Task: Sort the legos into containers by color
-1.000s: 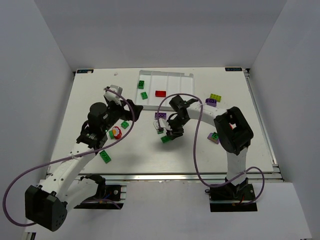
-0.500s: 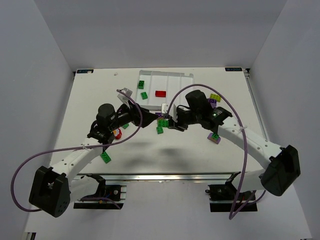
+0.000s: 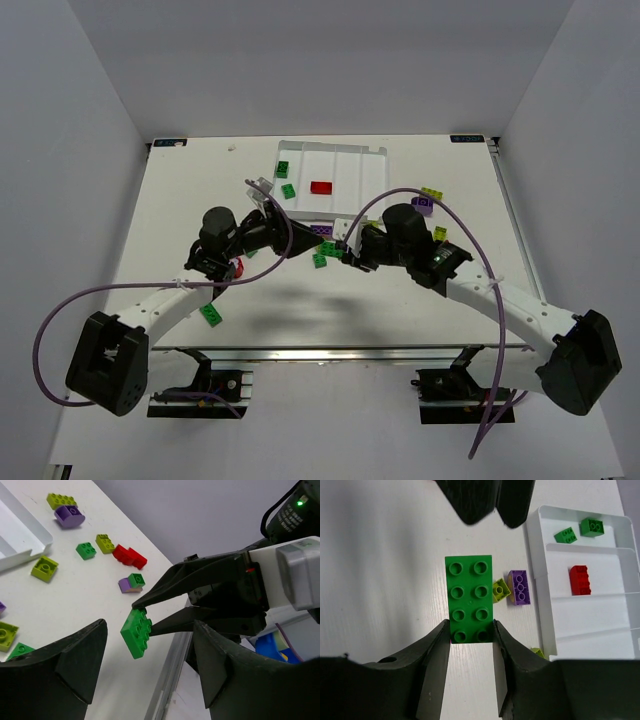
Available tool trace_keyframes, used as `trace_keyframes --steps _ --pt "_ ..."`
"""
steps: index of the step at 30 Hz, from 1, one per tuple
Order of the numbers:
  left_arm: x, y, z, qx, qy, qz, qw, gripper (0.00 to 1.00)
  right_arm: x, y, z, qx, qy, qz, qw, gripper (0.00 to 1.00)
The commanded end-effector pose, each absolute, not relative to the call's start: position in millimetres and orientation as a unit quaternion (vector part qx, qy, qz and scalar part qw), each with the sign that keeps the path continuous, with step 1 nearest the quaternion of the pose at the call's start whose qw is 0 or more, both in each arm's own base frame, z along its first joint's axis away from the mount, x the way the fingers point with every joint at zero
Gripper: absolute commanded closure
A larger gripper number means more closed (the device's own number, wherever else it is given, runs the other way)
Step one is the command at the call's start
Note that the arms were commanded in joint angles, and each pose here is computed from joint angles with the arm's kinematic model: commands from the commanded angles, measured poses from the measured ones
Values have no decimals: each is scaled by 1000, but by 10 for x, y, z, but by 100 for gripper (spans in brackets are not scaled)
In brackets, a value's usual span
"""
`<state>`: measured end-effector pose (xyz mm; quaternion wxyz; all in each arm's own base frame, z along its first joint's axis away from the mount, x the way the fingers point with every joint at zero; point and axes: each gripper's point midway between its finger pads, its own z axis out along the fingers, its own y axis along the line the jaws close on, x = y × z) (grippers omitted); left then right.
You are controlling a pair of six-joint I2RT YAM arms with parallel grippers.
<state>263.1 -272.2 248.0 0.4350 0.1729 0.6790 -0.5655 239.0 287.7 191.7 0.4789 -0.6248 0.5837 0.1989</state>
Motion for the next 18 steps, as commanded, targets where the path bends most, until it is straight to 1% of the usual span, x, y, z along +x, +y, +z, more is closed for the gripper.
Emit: trace_keyframes --steps 1,5,9,15,18 --pt "2530 -2788 2559 196 665 -583 423 22 2437 2970 2206 -611 551 185 538 100" --pt "2569 -2794 2490 193 676 -573 420 26 2405 3002 2241 -611 541 182 549 100" --pt "2558 -2828 2456 197 679 -575 411 31 2365 3014 2240 -613 537 182 550 100" --pt "2533 -2876 2402 206 685 -575 397 35 2381 3062 2313 -607 529 174 567 100" --pt "2528 -2886 2386 208 686 -575 393 40 2387 3066 2313 -606 529 171 569 100"
